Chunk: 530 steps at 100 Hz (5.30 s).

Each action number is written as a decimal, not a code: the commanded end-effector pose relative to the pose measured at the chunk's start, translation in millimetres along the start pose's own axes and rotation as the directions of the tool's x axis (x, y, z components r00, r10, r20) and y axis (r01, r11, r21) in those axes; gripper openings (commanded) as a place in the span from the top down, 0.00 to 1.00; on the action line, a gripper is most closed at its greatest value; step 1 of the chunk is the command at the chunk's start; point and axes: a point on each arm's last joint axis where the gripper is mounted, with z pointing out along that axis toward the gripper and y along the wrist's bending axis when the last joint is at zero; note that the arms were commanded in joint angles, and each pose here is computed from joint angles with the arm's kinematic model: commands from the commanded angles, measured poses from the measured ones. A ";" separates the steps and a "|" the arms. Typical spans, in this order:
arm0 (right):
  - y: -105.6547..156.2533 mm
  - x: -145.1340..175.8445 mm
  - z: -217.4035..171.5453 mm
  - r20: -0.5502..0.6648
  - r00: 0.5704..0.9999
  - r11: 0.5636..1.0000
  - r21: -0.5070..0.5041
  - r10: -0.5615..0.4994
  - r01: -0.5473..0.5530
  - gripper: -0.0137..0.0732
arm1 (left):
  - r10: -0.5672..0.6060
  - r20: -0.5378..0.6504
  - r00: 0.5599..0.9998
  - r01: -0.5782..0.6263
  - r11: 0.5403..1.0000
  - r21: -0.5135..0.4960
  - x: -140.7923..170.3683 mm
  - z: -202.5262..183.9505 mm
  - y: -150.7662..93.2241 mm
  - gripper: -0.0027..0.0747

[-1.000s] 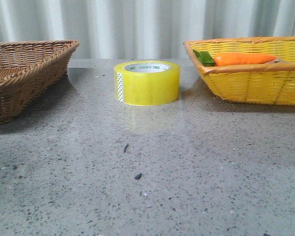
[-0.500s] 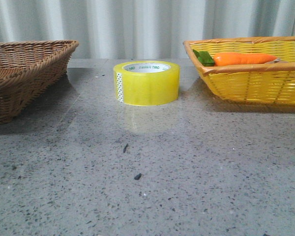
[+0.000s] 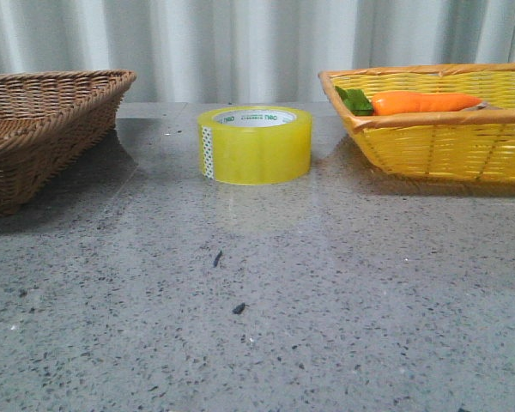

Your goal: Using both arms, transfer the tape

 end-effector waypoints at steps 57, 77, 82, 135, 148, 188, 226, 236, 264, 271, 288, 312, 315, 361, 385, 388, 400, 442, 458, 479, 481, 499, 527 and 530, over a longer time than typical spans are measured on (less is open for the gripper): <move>-1.1 -11.8 -2.0 0.097 0.995 1.000 0.012 0.007 -0.008 0.91 | 0.015 -0.087 0.996 -0.026 0.992 -0.124 2.9 71.9 0.3 0.37; -1.2 -13.1 -2.2 0.111 0.994 1.000 0.013 0.007 -0.008 0.91 | 0.025 -0.061 0.998 -0.034 0.989 -0.146 1.1 79.4 5.1 0.37; -1.2 -13.6 -2.2 0.117 0.993 1.000 0.014 0.007 -0.008 0.91 | 0.020 -0.068 0.997 -0.030 0.989 -0.145 2.2 84.2 6.8 0.37; -1.2 -13.7 -2.2 0.119 0.993 1.000 0.014 0.007 -0.008 0.91 | -0.059 -0.092 0.994 0.049 0.994 -0.101 9.9 115.4 13.0 0.70; -1.2 -13.7 -2.2 0.119 0.993 1.000 0.014 0.007 -0.008 0.91 | -0.054 -0.090 0.995 0.044 0.994 -0.101 9.2 115.0 12.8 0.99; -1.3 -14.6 -2.3 0.128 0.992 1.000 0.015 0.007 -0.009 0.91 | 0.099 0.256 0.962 -0.077 0.993 -0.094 -69.8 -4.6 -22.7 0.99; -1.8 -19.6 -3.1 0.183 0.983 1.000 0.019 0.006 -0.009 0.91 | -0.050 0.094 0.994 0.083 0.916 -0.392 -52.2 -68.9 54.3 0.99; -1.8 -20.5 -3.3 0.193 0.981 1.000 0.020 0.005 -0.009 0.91 | -0.082 0.052 0.995 0.097 0.879 -0.467 -45.4 -78.7 72.5 0.99; -1.8 -20.6 -3.3 0.194 0.981 1.000 0.020 0.005 -0.009 0.91 | -0.181 0.010 0.983 0.153 0.802 -0.577 -27.4 -94.9 113.5 0.99; -1.8 -20.6 -3.3 0.194 0.981 1.000 0.020 0.005 -0.009 0.91 | -0.208 0.024 0.978 0.183 0.796 -0.576 -25.4 -97.6 119.0 0.99; -1.8 -20.6 -3.3 0.194 0.981 1.000 0.020 0.005 -0.009 0.91 | -0.252 0.053 0.966 0.237 0.791 -0.564 -23.2 -102.4 125.9 0.74; -1.8 -20.3 -3.3 0.190 0.982 1.000 0.020 0.005 -0.009 0.91 | -0.300 0.100 0.949 0.302 0.770 -0.562 -22.8 -108.5 124.4 0.31; -1.8 -20.0 -3.2 0.188 0.982 1.000 0.020 0.005 -0.009 0.91 | -0.294 0.108 0.950 0.302 0.771 -0.561 -23.4 -110.5 122.9 0.32; -4.4 16.8 0.1 0.245 0.969 0.998 0.061 -0.020 0.005 0.91 | 0.036 0.552 0.833 0.259 0.857 -0.447 -23.0 -219.3 9.5 0.74; -10.2 79.8 -2.7 0.316 0.939 0.980 0.182 -0.137 0.082 0.91 | 0.180 0.547 0.818 0.082 0.904 -0.420 59.2 -229.5 -43.3 0.79; -10.2 87.8 -4.5 0.323 0.936 0.978 0.189 -0.143 0.085 0.91 | 0.185 0.550 0.814 0.072 0.909 -0.411 73.2 -229.1 -46.7 0.79; -9.5 113.1 -3.0 0.331 0.933 0.978 0.189 -0.144 0.084 0.91 | 0.200 0.569 0.798 0.041 0.923 -0.382 135.6 -223.3 -53.2 0.79; -9.4 123.1 1.3 0.367 0.918 0.978 0.192 -0.151 0.084 0.91 | 0.130 0.621 0.773 0.057 0.960 -0.273 249.6 -197.8 -50.8 0.99; -9.4 123.1 1.3 0.367 0.918 0.978 0.192 -0.151 0.084 0.91 | 0.115 0.626 0.771 0.060 0.966 -0.251 251.7 -198.7 -52.8 0.99; -9.4 123.1 1.3 0.367 0.918 0.978 0.192 -0.151 0.084 0.91 | 0.114 0.626 0.771 0.060 0.966 -0.250 251.7 -198.7 -52.9 0.99; -9.4 123.1 1.3 0.367 0.918 0.978 0.192 -0.151 0.084 0.91 | 0.114 0.626 0.771 0.060 0.966 -0.250 251.7 -198.7 -52.9 0.99; -9.4 123.1 1.3 0.367 0.918 0.978 0.192 -0.151 0.084 0.91 | 0.109 0.647 0.755 0.067 0.968 -0.241 252.5 -191.8 -49.2 0.99; -9.4 123.1 1.3 0.367 0.918 0.978 0.192 -0.151 0.084 0.91 | 0.342 0.781 0.522 0.110 0.882 -0.459 297.9 -144.9 -8.3 0.99; -9.4 123.1 1.3 0.367 0.918 0.978 0.192 -0.151 0.084 0.91 | 0.340 0.777 0.530 0.120 0.877 -0.466 307.4 -134.6 -2.4 0.99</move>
